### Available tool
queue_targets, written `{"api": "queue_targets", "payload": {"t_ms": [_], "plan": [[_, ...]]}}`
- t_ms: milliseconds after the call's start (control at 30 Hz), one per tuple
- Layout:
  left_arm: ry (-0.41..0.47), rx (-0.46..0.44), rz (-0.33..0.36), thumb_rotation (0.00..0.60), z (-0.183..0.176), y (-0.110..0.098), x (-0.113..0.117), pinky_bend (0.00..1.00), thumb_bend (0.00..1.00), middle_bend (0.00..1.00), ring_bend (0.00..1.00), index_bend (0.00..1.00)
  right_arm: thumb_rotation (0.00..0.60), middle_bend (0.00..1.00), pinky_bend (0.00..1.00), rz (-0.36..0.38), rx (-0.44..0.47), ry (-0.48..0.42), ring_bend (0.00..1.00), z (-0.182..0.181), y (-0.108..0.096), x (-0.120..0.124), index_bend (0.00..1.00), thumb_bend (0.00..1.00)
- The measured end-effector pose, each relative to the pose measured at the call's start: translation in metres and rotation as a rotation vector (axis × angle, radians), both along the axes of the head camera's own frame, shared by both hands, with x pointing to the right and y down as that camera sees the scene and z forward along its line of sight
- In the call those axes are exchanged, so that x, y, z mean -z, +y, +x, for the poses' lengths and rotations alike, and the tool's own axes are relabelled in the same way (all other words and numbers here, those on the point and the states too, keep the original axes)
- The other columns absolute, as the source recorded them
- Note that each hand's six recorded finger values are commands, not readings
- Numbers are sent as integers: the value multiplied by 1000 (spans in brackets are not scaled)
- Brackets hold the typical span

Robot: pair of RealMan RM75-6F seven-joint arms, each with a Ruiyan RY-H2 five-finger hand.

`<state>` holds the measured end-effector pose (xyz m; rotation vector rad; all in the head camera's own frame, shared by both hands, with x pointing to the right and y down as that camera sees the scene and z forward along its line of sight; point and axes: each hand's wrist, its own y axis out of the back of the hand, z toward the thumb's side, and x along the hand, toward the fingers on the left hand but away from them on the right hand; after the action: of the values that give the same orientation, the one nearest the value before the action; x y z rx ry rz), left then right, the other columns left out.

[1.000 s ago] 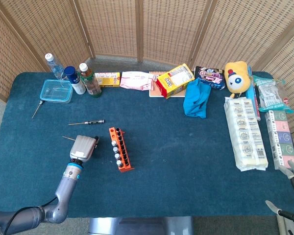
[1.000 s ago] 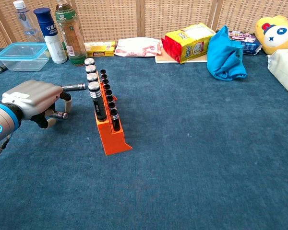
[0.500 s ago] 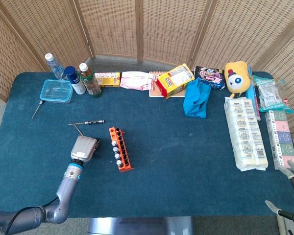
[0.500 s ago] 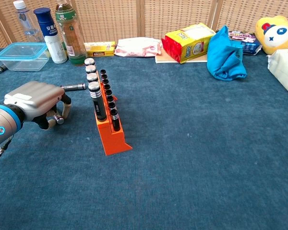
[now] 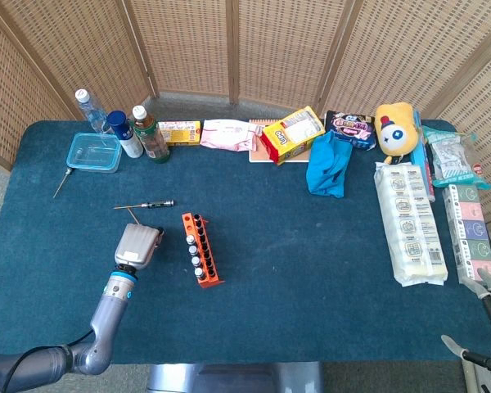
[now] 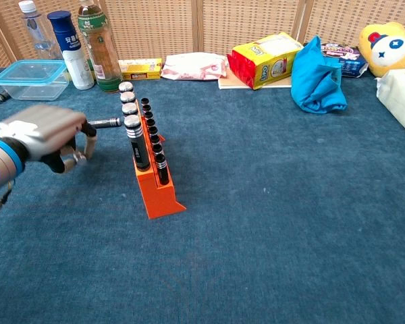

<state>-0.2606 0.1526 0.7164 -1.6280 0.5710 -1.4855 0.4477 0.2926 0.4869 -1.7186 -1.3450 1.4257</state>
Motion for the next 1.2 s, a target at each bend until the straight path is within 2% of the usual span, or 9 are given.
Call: {"api": "queue_targets", "payload": {"t_ms": [100,433,567,767,900,1033,1200], "plan": [[23,11,28,600,-5,-6,17,1000,402,1000,1000,564,600,58,0,-7,6,0,0,-2,0,-2,157,0],[113,82,145,600,-44,-35,96,1000,403,1000,1000,564,600,58,0,-37,29,1,0,-9,3,-10,157,0],[131,98,169,600,-52,-41,113,1000,402,1000,1000,563,600,58,0,-47,34,2,0,-11,3,-12,157,0],[200,124,157,600,-50,-42,126,1000,402,1000,1000,564,600,58,0,-51,38,2,0,-13,4,-14,157,0],[297,168,112,600,-43,-44,137,1000,402,1000,1000,564,600,58,0,-51,40,2,0,-13,4,-13,157,0],[397,200,92,600,-39,-54,162,1000,403,1000,1000,564,600,58,0,-54,44,1,0,-14,5,-14,157,0],[461,212,64,600,-33,-64,189,1000,403,1000,1000,564,600,58,0,-60,52,2,0,-17,5,-16,157,0]]}}
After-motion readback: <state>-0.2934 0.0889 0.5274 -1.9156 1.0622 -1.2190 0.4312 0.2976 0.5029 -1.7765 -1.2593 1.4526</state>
